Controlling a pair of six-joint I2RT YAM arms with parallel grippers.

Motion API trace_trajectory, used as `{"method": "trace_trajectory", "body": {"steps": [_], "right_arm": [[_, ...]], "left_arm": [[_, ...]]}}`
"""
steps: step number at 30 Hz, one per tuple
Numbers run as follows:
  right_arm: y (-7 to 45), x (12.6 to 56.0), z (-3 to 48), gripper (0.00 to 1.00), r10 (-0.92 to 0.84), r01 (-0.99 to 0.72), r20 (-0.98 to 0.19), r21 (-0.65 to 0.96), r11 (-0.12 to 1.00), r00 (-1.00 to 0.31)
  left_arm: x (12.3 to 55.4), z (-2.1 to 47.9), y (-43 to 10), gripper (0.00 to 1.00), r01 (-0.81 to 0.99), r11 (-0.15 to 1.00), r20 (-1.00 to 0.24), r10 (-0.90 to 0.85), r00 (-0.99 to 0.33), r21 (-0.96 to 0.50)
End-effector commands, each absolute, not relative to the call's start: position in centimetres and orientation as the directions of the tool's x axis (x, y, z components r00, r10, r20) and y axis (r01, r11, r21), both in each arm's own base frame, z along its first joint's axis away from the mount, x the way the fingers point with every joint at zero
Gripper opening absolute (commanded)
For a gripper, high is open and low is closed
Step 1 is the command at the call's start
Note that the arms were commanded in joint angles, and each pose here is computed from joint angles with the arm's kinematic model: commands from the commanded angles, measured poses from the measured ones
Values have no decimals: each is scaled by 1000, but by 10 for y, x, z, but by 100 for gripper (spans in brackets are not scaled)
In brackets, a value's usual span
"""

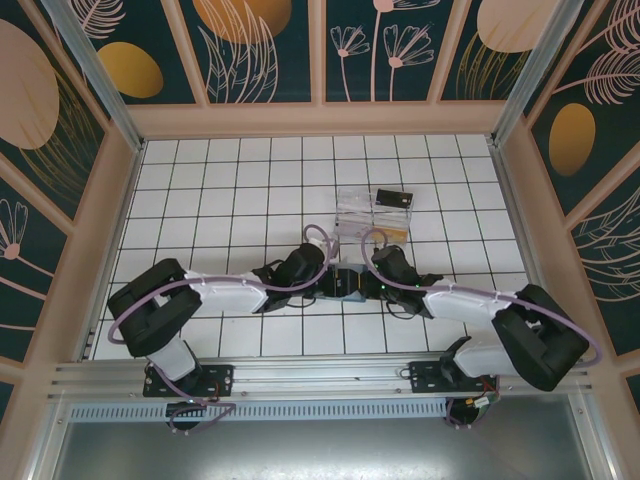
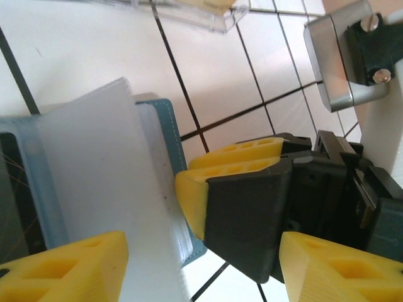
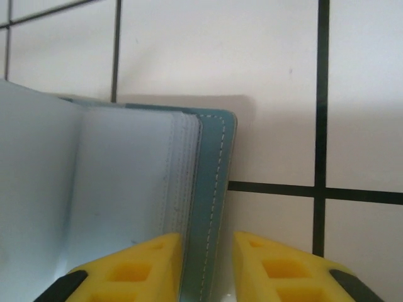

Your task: Take the credit cards out of the card holder

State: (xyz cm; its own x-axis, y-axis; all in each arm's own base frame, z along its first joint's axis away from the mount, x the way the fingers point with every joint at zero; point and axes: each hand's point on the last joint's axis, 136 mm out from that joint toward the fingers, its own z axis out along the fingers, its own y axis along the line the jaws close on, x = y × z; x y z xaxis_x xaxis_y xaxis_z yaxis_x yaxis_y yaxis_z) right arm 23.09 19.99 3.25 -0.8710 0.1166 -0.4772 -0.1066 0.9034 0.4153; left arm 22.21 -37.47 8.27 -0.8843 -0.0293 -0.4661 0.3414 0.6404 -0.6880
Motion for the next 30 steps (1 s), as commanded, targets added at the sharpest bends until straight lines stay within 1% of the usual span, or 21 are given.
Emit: {"method": "trace_trajectory", "body": {"steps": [1, 5, 9, 12, 17, 21, 26, 30], "right_arm": [[189, 239, 54, 31, 175, -76, -526, 421, 904, -832], [193, 242, 82, 33, 197, -108, -560, 464, 879, -805], [198, 243, 89, 34, 201, -117, -554, 485, 867, -808], [199, 244, 91, 34, 206, -116, -554, 490, 864, -806], [196, 240, 89, 34, 218, -102, -545, 496, 862, -810], [191, 237, 89, 35, 231, -94, -549, 500, 861, -804], [184, 235, 88, 35, 246, -81, -551, 502, 861, -798], [181, 234, 87, 35, 250, -77, -550, 502, 861, -797]], "left_arm": [[226, 84, -359, 65, 344, 674, -500, -44, -865, -654], [227, 78, -347, 65, 318, 693, -496, -66, -866, -647], [230, 78, -345, 65, 318, 688, -502, -78, -861, -652], [227, 71, -359, 64, 331, 664, -474, -41, -879, -671], [226, 79, -378, 64, 355, 595, -465, -35, -885, -721], [225, 79, -389, 63, 364, 580, -457, -16, -890, -729], [219, 54, -397, 62, 332, 612, -405, 21, -914, -718], [218, 46, -391, 62, 313, 636, -393, 17, -920, -706]]}}
